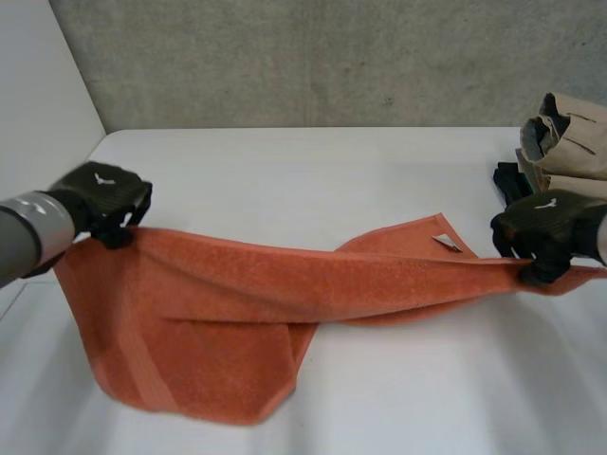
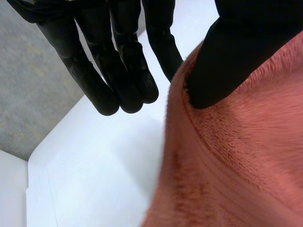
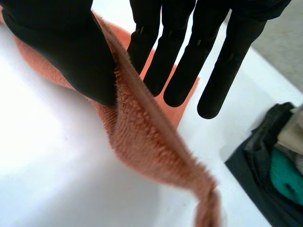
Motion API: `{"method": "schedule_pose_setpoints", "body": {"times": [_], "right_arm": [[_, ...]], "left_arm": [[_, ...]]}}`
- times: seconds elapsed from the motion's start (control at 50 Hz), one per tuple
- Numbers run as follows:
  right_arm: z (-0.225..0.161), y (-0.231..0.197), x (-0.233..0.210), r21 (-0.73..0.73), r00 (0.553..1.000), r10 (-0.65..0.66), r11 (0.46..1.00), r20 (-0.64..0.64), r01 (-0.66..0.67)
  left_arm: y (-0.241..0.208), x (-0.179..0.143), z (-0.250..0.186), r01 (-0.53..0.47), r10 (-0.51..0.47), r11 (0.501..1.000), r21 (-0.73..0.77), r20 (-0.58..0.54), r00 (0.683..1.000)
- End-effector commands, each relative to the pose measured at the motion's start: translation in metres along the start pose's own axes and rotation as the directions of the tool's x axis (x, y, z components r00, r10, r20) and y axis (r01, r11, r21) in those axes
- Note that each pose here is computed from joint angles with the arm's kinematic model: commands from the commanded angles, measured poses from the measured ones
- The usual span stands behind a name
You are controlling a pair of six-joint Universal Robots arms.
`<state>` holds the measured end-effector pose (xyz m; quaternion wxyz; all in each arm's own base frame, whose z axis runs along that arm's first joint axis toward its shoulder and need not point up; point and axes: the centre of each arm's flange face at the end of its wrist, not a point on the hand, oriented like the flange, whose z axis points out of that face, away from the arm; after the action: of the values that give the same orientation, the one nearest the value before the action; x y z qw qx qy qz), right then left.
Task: Fold the laundry.
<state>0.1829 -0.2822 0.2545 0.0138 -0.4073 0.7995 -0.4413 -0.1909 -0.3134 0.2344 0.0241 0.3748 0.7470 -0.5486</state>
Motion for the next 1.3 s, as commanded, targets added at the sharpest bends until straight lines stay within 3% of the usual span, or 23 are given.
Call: {"method": "schedule_pose_setpoints", "body": {"times": [0.02, 0.08, 0.1, 0.16, 0.18, 0.24, 0.26, 0.32, 0.34, 0.38, 0.48, 0.56, 0.66, 0.8, 0.88, 1.06, 1.3], "right_arm": [[0.047, -0.033, 0.011, 0.101, 0.985, -0.118, 0.986, -0.124, 0.131], [0.057, -0.064, 0.032, 0.25, 0.956, -0.083, 0.955, -0.281, 0.156], [0.056, -0.09, 0.048, 0.38, 0.924, -0.019, 0.908, -0.382, 0.176], [0.047, -0.124, 0.073, 0.569, 0.868, 0.118, 0.796, -0.483, 0.208], [0.037, -0.145, 0.085, 0.68, 0.835, 0.214, 0.694, -0.507, 0.235], [0.018, -0.171, 0.098, 0.806, 0.8, 0.337, 0.52, -0.496, 0.281], [0.008, -0.181, 0.105, 0.847, 0.784, 0.387, 0.431, -0.485, 0.311], [0.001, -0.188, 0.108, 0.857, 0.775, 0.403, 0.39, -0.487, 0.337], [0.001, -0.189, 0.108, 0.857, 0.776, 0.402, 0.389, -0.487, 0.337], [0.004, -0.188, 0.106, 0.856, 0.783, 0.394, 0.402, -0.482, 0.325], [0.024, -0.175, 0.1, 0.834, 0.815, 0.353, 0.486, -0.46, 0.261], [0.042, -0.158, 0.095, 0.807, 0.842, 0.32, 0.553, -0.436, 0.208], [0.072, -0.117, 0.075, 0.714, 0.89, 0.268, 0.695, -0.37, 0.087], [0.106, -0.038, 0.024, 0.492, 0.948, 0.209, 0.868, -0.239, -0.067], [0.117, 0.004, -0.003, 0.354, 0.968, 0.149, 0.933, -0.201, -0.07], [0.118, 0.052, -0.029, 0.181, 0.984, 0.047, 0.983, -0.169, -0.016], [0.11, 0.049, -0.025, 0.198, 0.98, 0.097, 0.978, -0.176, -0.061]], "left_arm": [[-0.014, -0.03, 0.061, -0.11, 0.098, 0.99, 0.09, 0.127, 0.987], [-0.047, -0.054, 0.069, -0.153, 0.097, 0.963, 0.22, 0.245, 0.965], [-0.074, -0.071, 0.066, -0.177, 0.067, 0.932, 0.318, 0.328, 0.942], [-0.117, -0.095, 0.053, -0.201, -0.025, 0.856, 0.476, 0.428, 0.904], [-0.143, -0.108, 0.038, -0.209, -0.104, 0.795, 0.569, 0.467, 0.878], [-0.171, -0.121, 0.015, -0.21, -0.213, 0.697, 0.685, 0.478, 0.852], [-0.186, -0.126, 0.002, -0.214, -0.267, 0.634, 0.743, 0.47, 0.842], [-0.198, -0.129, -0.011, -0.208, -0.325, 0.564, 0.799, 0.446, 0.834], [-0.198, -0.128, -0.013, -0.203, -0.328, 0.563, 0.801, 0.443, 0.834], [-0.194, -0.128, -0.013, -0.195, -0.326, 0.582, 0.79, 0.446, 0.834], [-0.159, -0.127, 0.003, -0.145, -0.301, 0.695, 0.704, 0.469, 0.831], [-0.126, -0.114, 0.021, -0.082, -0.273, 0.774, 0.628, 0.448, 0.852], [-0.072, -0.082, 0.049, -0.023, -0.202, 0.853, 0.522, 0.37, 0.907], [0.005, -0.048, 0.083, -0.063, -0.057, 0.924, 0.377, 0.3, 0.952], [0.04, -0.032, 0.091, -0.13, 0.053, 0.955, 0.268, 0.276, 0.96], [0.088, -0.018, 0.097, -0.273, 0.255, 0.96, 0.067, 0.197, 0.946], [0.1, -0.02, 0.111, -0.288, 0.278, 0.957, 0.038, 0.17, 0.945]]}}
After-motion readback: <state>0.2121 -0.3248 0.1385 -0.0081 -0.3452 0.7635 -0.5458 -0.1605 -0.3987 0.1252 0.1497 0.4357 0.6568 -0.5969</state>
